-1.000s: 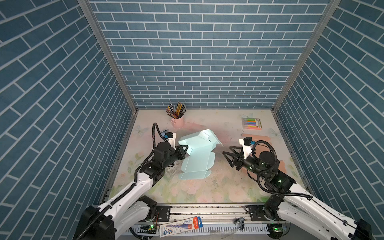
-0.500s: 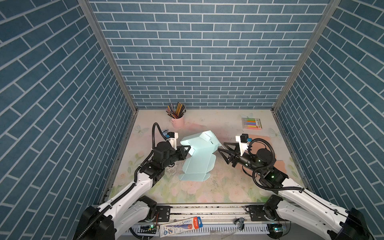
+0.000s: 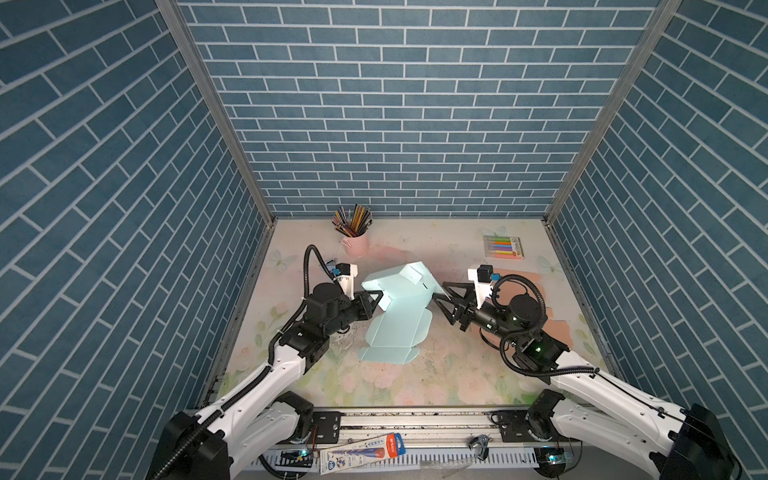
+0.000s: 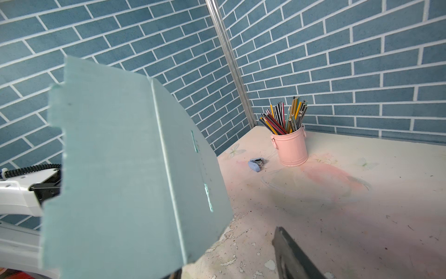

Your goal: Fold the paper box

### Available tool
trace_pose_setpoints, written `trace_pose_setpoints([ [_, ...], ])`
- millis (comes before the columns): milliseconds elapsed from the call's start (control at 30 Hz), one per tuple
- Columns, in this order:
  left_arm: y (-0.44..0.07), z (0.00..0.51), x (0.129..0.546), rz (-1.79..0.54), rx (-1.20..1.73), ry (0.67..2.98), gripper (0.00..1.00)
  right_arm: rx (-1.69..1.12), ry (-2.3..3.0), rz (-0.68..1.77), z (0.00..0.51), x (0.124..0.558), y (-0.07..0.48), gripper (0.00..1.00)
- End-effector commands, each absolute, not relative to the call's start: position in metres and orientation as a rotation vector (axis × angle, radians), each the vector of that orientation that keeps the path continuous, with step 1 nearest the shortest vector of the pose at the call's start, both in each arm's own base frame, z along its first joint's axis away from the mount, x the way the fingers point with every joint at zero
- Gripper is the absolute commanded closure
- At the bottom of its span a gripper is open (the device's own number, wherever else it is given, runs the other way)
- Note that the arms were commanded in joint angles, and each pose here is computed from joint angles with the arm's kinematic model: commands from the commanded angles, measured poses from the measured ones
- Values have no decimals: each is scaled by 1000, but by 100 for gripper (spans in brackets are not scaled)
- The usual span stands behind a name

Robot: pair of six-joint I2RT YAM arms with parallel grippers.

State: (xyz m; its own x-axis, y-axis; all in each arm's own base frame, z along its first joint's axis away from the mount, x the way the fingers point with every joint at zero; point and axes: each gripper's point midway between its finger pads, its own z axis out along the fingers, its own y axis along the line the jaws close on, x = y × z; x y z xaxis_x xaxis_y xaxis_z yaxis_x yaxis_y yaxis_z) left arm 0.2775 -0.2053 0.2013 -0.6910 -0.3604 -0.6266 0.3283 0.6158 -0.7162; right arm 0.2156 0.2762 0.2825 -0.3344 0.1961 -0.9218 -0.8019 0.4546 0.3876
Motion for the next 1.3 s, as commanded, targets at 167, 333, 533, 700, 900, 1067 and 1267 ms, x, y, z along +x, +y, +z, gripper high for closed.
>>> trace_pose_setpoints([
  [167, -205, 217, 281, -1130, -19, 1998, 91, -503, 1575, 1175, 299, 223, 284, 42],
  [333, -205, 216, 280, -1126, -16, 2004, 91, -497, 1595, 1200, 295, 225, 288, 43],
  [533, -204, 212, 279, -1117, -18, 2016, 91, -497, 1632, 1196, 287, 227, 291, 44],
  [700, -201, 208, 280, -1097, -32, 2026, 91, -505, 1636, 1186, 289, 225, 288, 44],
  [900, -196, 202, 284, -1113, -55, 2029, 91, -533, 1654, 1142, 288, 218, 280, 43],
  [1067, -190, 199, 286, -1106, -42, 2037, 91, -560, 1658, 1129, 288, 207, 272, 42],
  [1267, -183, 193, 287, -1091, -6, 2066, 91, -612, 1664, 1090, 288, 193, 259, 41],
])
